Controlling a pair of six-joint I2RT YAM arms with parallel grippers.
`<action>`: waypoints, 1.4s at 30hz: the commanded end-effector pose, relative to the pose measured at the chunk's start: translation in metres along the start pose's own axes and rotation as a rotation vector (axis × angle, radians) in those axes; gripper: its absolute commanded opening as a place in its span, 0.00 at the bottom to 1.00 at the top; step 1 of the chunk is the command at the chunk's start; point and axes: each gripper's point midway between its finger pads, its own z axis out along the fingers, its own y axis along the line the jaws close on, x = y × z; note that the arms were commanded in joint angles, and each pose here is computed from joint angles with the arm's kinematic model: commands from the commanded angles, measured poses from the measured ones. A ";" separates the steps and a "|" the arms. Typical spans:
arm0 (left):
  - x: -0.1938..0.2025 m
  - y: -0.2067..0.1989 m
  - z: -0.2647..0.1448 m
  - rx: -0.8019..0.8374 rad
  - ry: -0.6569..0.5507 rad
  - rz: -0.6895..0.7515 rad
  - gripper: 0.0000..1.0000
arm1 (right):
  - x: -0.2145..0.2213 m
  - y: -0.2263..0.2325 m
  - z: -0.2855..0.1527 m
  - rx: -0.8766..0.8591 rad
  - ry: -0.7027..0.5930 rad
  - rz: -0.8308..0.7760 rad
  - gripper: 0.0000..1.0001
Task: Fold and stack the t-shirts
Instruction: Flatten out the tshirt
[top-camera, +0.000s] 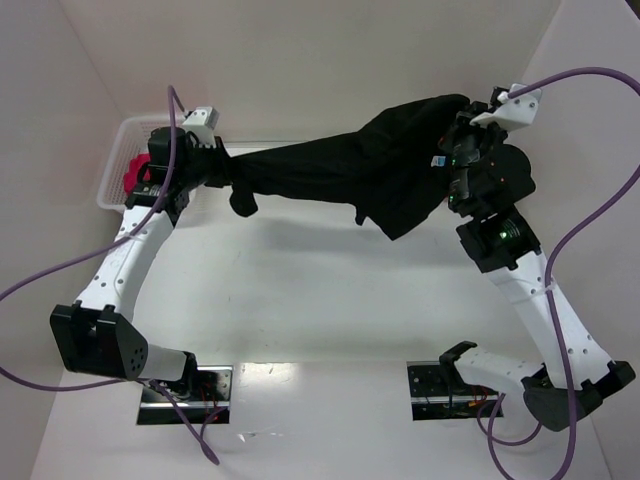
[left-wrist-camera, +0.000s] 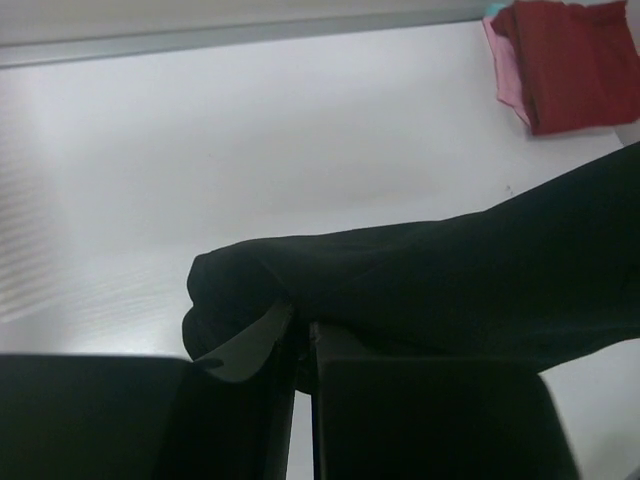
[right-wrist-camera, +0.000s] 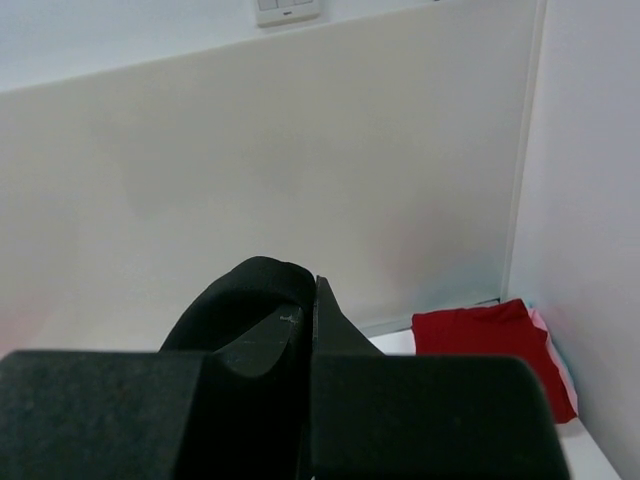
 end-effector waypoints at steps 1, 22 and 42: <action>-0.003 -0.022 -0.017 0.109 0.013 -0.044 0.12 | 0.003 -0.011 -0.011 0.023 0.022 0.036 0.00; 0.162 0.002 0.010 0.109 0.485 -0.276 0.35 | 0.140 -0.011 -0.031 0.035 0.325 -0.010 0.00; 0.236 -0.070 0.028 0.233 0.696 0.073 0.74 | 0.158 0.008 -0.014 -0.003 0.349 -0.040 0.00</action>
